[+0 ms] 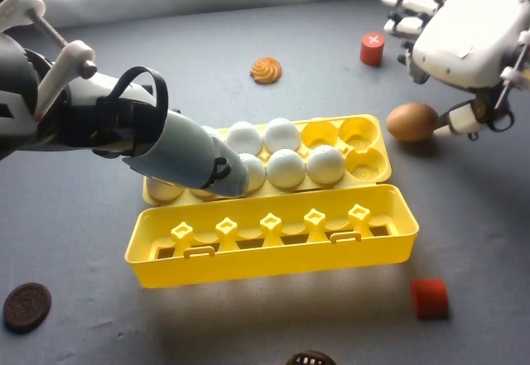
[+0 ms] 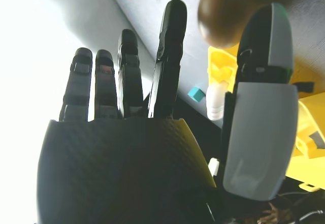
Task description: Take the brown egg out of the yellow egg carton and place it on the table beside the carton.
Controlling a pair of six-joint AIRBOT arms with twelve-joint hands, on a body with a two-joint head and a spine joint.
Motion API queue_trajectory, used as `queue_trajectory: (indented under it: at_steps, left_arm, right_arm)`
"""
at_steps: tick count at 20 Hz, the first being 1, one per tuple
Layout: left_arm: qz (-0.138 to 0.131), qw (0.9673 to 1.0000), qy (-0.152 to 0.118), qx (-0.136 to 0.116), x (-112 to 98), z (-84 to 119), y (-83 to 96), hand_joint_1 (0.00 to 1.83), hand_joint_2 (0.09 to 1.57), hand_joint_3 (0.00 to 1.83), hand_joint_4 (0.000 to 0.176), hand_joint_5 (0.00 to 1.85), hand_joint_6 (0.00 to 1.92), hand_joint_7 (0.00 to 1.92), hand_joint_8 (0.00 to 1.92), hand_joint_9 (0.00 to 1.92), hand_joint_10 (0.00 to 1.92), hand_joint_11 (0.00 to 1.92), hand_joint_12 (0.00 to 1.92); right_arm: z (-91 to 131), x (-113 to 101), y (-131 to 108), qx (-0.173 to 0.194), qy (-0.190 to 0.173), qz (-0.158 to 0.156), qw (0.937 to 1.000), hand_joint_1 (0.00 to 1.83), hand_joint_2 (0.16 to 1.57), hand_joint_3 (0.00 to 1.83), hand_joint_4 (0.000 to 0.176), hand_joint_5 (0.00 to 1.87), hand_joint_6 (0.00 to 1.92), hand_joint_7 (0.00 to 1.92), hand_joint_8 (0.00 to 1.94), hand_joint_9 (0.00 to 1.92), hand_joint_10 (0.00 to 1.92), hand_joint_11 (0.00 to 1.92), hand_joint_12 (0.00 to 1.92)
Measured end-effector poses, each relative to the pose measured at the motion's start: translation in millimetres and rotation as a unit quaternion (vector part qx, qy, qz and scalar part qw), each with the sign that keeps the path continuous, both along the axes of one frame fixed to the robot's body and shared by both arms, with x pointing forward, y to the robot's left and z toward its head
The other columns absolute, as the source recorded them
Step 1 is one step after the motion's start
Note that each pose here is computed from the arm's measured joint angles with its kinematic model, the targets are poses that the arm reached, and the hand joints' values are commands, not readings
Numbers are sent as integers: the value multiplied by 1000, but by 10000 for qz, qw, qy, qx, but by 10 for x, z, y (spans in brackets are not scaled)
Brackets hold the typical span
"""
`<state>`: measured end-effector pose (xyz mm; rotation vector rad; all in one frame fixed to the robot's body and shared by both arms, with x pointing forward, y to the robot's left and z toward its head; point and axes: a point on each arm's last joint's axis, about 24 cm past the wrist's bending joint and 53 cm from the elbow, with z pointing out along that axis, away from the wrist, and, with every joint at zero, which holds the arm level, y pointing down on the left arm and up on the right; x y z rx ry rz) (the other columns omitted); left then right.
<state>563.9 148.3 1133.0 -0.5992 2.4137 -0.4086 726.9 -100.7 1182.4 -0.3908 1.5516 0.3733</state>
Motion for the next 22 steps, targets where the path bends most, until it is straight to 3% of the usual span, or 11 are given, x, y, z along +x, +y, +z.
queue_trajectory:
  at_steps: [1, 9, 11, 12, 13, 14, 15, 16, 19, 20, 22]
  left_arm:
    - [2, 10000, -1, 5, 1, 0, 2, 0, 1209, 0, 0, 96, 3, 82, 2, 61, 3, 0, 166]
    - [-22, 10000, -83, 13, 30, 40, -1, 0, 1215, 1, 0, 120, 4, 104, 4, 79, 4, 0, 198]
    - [-88, 9999, -105, 30, 33, 48, -14, 0, 1216, 0, 0, 100, 0, 82, 3, 52, 3, 0, 98]
    - [-93, 9999, -106, 31, 34, 51, -14, 0, 1215, 0, 0, 90, 0, 73, 0, 46, 0, 0, 96]
    - [-93, 9999, -110, 50, 40, 52, -5, 0, 1212, 0, 0, 85, 0, 68, 0, 44, 0, 0, 97]
    - [-88, 9999, -124, 60, 50, 56, 3, 0, 1213, 0, 0, 106, 1, 93, 2, 76, 3, 0, 188]
    - [-102, 9998, -140, 73, 55, 60, 4, 0, 1219, 2, 0, 103, 1, 87, 2, 70, 2, 0, 175]
    - [-124, 9998, -146, 80, 56, 63, 0, 0, 1220, 2, 0, 102, 1, 84, 1, 66, 0, 0, 168]
    - [-110, 9997, -166, 118, 65, 67, 18, 0, 1221, 2, 0, 102, 1, 84, 1, 66, 0, 0, 163]
    - [-108, 9997, -179, 122, 74, 71, 23, 0, 1221, 2, 0, 89, 0, 77, 0, 59, 0, 0, 161]
    - [-127, 9997, -170, 99, 69, 70, 8, 0, 1222, 2, 0, 77, 1, 72, 0, 55, 0, 0, 182]
  right_arm:
    - [42, -28, -23, 21, -18, 0, 10000, 896, 828, 0, 43, 982, 3, 342, 10, 0, 0, 0, 0]
    - [350, -481, -473, 429, 336, -334, 9980, 810, 841, 1, 81, 896, 0, 269, 0, 0, 0, 0, 0]
    - [423, -645, -558, 514, 436, -456, 9967, 755, 866, 11, 55, 879, 4, 158, 0, 0, 0, 0, 0]
    - [468, -737, -596, 569, 490, -506, 9959, 672, 887, 16, 74, 890, 7, 166, 4, 55, 18, 43, 22]
    - [515, -789, -613, 560, 466, -526, 9960, 689, 901, 1, 45, 942, 10, 237, 5, 167, 19, 8, 401]
    - [582, -837, -633, 595, 445, -573, 9956, 459, 996, 1, 0, 1062, 636, 940, 544, 772, 584, 443, 1057]
    - [631, -872, -648, 593, 415, -619, 9955, 296, 1062, 6, 0, 1049, 1609, 1037, 1487, 856, 1607, 555, 1748]
    - [684, -911, -676, 611, 404, -705, 9948, 268, 1091, 8, 0, 1083, 1859, 1016, 1850, 896, 1858, 755, 1886]
    - [712, -1110, -741, 664, 497, -845, 9930, 261, 1099, 5, 0, 1094, 1921, 1008, 1940, 908, 1920, 817, 1921]
    - [728, -1186, -715, 649, 482, -825, 9933, 280, 1186, 15, 0, 1004, 1921, 994, 1941, 1039, 1921, 1108, 1921]
    - [736, -1286, -646, 665, 488, -775, 9936, 700, 1454, 27, 0, 984, 1921, 1094, 1941, 1227, 1921, 1435, 1921]
